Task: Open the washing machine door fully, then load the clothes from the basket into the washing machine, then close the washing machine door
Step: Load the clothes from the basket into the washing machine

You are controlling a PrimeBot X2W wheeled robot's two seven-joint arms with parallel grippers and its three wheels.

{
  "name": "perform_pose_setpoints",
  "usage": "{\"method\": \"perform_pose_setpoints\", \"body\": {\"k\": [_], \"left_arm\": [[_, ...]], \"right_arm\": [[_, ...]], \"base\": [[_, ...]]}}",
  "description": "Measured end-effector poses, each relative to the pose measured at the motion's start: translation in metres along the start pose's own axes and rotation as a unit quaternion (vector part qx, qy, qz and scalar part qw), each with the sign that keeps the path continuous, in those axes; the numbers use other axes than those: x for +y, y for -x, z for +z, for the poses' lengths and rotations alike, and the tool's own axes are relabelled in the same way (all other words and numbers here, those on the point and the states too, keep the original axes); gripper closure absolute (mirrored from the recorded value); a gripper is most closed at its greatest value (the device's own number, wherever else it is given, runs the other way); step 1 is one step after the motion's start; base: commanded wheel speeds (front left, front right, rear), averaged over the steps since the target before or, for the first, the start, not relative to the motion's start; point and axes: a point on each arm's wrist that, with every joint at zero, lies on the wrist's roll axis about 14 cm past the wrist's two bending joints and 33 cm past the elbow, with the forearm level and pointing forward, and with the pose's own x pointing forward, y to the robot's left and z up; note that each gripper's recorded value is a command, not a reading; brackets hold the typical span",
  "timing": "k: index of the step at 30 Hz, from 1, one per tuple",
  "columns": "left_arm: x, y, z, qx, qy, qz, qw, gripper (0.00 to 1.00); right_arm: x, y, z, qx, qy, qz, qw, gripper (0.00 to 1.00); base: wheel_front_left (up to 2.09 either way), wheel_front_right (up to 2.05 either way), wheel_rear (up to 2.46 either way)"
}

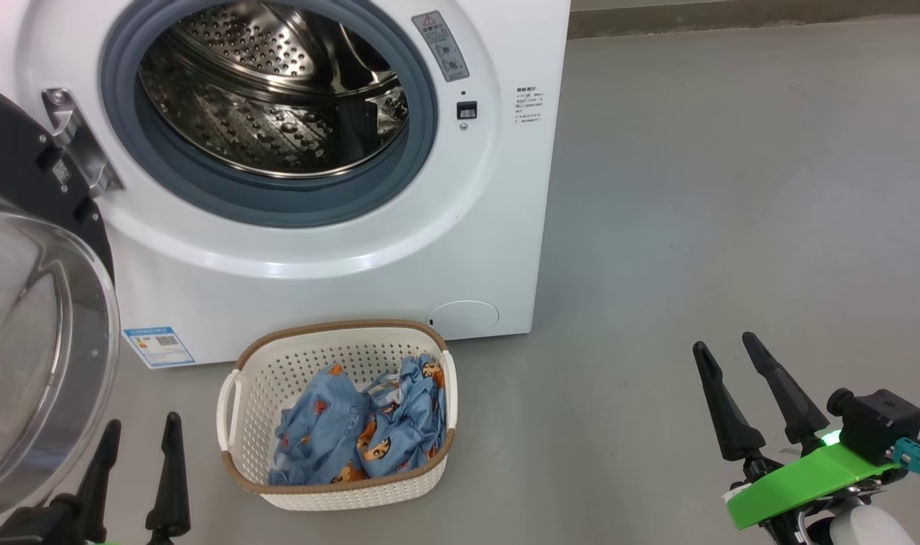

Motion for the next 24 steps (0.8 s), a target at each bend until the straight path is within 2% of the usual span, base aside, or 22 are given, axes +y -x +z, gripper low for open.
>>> {"method": "perform_pose_setpoints", "body": {"k": [24], "left_arm": [[0.0046,0.0016,-0.0016,0.003,-0.001,0.007,1.0,0.0]], "right_arm": [[0.0021,-0.001,-0.001,0.001,-0.001,0.003,1.0,0.0]], "base": [[0.59,-0.59,0.0]]}}
